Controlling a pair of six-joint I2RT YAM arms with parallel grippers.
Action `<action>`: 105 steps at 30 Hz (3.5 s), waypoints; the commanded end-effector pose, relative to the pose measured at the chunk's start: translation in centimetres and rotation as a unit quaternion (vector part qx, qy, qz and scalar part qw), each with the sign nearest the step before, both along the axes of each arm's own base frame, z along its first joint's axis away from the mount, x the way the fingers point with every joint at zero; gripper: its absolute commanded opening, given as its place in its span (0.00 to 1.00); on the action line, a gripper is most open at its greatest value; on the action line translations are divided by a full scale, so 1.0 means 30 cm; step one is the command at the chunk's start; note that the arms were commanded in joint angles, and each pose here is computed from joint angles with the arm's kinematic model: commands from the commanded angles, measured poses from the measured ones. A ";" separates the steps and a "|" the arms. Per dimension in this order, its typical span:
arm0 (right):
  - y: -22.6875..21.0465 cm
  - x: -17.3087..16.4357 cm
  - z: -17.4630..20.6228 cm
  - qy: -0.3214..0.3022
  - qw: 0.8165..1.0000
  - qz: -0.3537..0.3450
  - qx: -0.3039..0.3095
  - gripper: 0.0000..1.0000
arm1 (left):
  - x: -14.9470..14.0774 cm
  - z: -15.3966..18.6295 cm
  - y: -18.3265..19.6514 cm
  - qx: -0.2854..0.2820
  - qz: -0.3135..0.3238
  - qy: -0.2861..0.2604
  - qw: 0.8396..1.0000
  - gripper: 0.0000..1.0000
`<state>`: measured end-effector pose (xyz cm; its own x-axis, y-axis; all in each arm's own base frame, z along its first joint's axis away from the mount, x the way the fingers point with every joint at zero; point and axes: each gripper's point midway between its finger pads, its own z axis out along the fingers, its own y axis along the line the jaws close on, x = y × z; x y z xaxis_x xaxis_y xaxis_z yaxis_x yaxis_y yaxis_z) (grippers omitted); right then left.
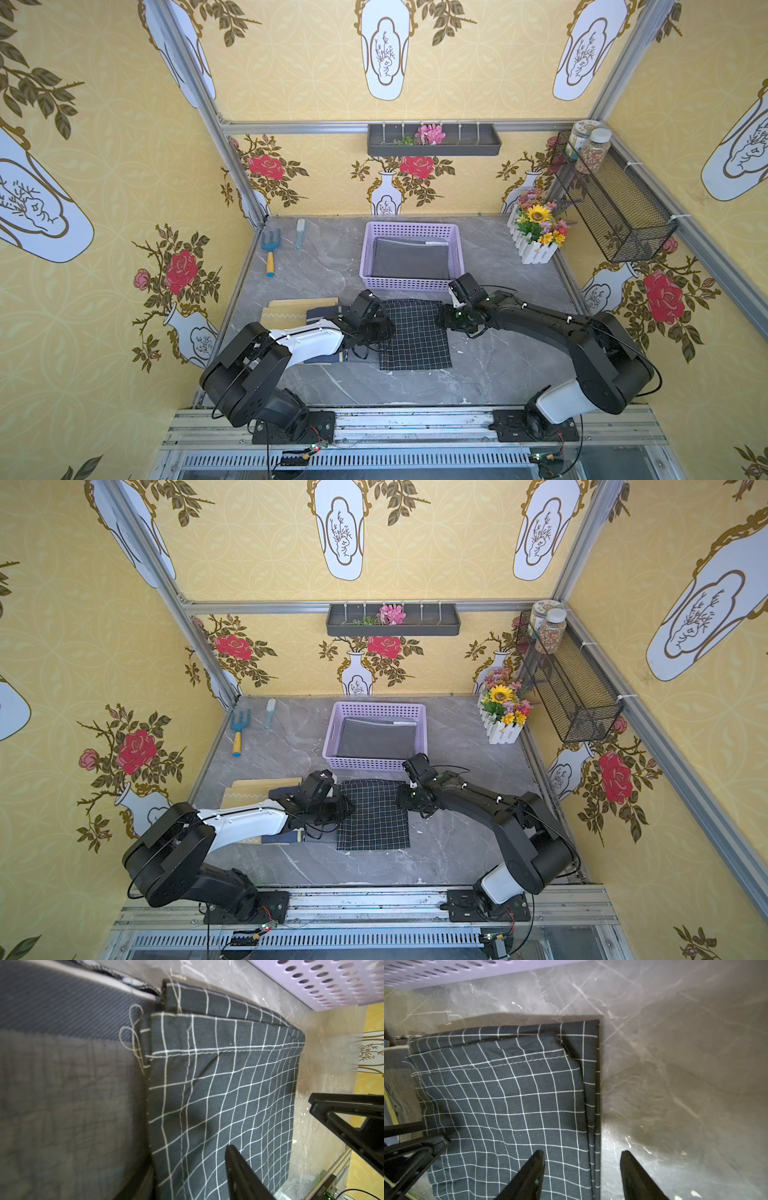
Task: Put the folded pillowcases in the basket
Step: Pick up the pillowcase from the pillowcase, then place the pillowcase in the basket.
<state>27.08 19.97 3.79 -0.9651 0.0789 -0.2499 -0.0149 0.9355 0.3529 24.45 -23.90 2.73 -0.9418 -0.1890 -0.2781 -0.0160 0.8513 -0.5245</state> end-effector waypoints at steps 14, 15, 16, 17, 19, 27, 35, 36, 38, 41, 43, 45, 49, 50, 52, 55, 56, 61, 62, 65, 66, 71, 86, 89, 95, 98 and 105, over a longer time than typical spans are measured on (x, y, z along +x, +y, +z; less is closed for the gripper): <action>0.010 0.031 -0.058 0.004 0.999 -0.002 -0.047 0.55 | -0.012 -0.005 -0.005 -0.008 -0.005 0.003 1.000 0.28; 0.009 0.031 -0.062 0.006 0.999 -0.002 -0.049 0.55 | -0.011 -0.003 -0.005 -0.008 -0.005 0.002 1.000 0.27; 0.009 0.031 -0.065 0.008 0.999 -0.003 -0.050 0.53 | -0.009 -0.003 -0.004 -0.008 -0.004 0.002 1.000 0.26; 0.010 0.032 -0.066 0.008 0.999 -0.001 -0.050 0.51 | -0.010 -0.005 -0.004 -0.008 -0.004 0.002 1.000 0.25; 0.011 0.032 -0.073 0.011 0.999 -0.001 -0.051 0.49 | -0.010 -0.007 -0.005 -0.008 -0.005 0.003 1.000 0.22; 0.017 0.023 -0.087 0.019 0.999 0.001 -0.049 0.37 | -0.009 -0.005 -0.007 -0.010 -0.005 0.001 1.000 0.15; 0.016 0.015 -0.096 0.023 0.999 0.000 -0.049 0.23 | -0.007 -0.005 -0.009 -0.011 -0.005 0.001 1.000 0.09; 0.014 0.013 -0.099 0.024 0.998 0.000 -0.050 0.20 | -0.006 -0.003 -0.010 -0.012 -0.005 0.000 1.000 0.09; 0.015 0.013 -0.098 0.024 0.999 -0.001 -0.049 0.15 | -0.007 -0.004 -0.009 -0.011 -0.005 0.000 1.000 0.08; 0.014 0.012 -0.098 0.024 0.998 -0.001 -0.050 0.08 | -0.008 -0.004 -0.008 -0.011 -0.005 0.000 1.000 0.06; 0.013 0.009 -0.095 0.024 0.999 -0.001 -0.049 0.06 | -0.007 -0.003 -0.008 -0.012 -0.005 -0.001 1.000 0.05; 0.013 0.012 -0.089 0.020 0.999 -0.002 -0.047 0.04 | -0.007 0.000 -0.007 -0.012 -0.005 -0.003 1.000 0.02; 0.010 0.011 -0.079 0.017 0.999 -0.002 -0.047 0.00 | -0.006 0.007 -0.003 -0.017 0.008 0.000 1.000 0.00; 0.008 0.011 -0.075 0.015 0.999 -0.003 -0.047 0.00 | -0.005 0.010 -0.002 -0.018 0.009 -0.002 1.000 0.00; 0.009 0.011 -0.065 0.012 0.999 -0.003 -0.046 0.00 | -0.004 0.017 -0.001 -0.019 0.010 -0.005 1.000 0.00; 0.008 0.014 -0.044 0.004 0.999 -0.005 -0.042 0.00 | -0.001 0.026 0.001 -0.021 0.013 -0.009 1.000 0.00; 0.007 0.014 -0.036 0.001 0.999 -0.006 -0.041 0.00 | 0.000 0.032 0.000 -0.022 0.013 -0.012 1.000 0.00; 0.003 0.019 0.022 -0.020 0.999 -0.010 -0.033 0.00 | 0.005 0.061 0.003 -0.026 0.015 -0.022 0.999 0.00; 0.003 0.020 0.037 -0.025 0.999 -0.010 -0.030 0.00 | 0.005 0.067 0.003 -0.027 0.016 -0.023 0.999 0.00; 0.003 0.022 0.078 -0.039 0.999 -0.012 -0.023 0.00 | 0.010 0.099 0.006 -0.029 0.017 -0.034 0.999 0.00; 0.003 0.024 0.093 -0.045 0.999 -0.012 -0.021 0.00 | 0.014 0.110 0.007 -0.030 0.018 -0.038 0.999 0.00; 0.002 0.033 0.170 -0.073 0.997 -0.016 -0.007 0.00 | 0.026 0.174 0.009 -0.034 0.019 -0.059 0.998 0.00; 0.024 0.119 0.411 -0.168 0.986 -0.013 0.019 0.00 | 0.130 0.402 -0.029 -0.034 0.003 -0.150 0.988 0.00; 0.023 0.155 0.454 -0.184 0.983 -0.014 0.014 0.00 | 0.166 0.446 -0.043 -0.029 -0.003 -0.168 0.985 0.00; 0.019 0.234 0.539 -0.210 0.977 -0.015 0.022 0.00 | 0.243 0.527 -0.070 -0.032 -0.014 -0.197 0.980 0.00; 0.023 0.271 0.576 -0.221 0.975 -0.012 0.030 0.00 | 0.291 0.563 -0.074 -0.038 -0.017 -0.209 0.977 0.00; 0.007 0.379 0.647 -0.243 0.969 -0.018 0.046 0.00 | 0.405 0.644 -0.068 -0.049 -0.017 -0.238 0.970 0.00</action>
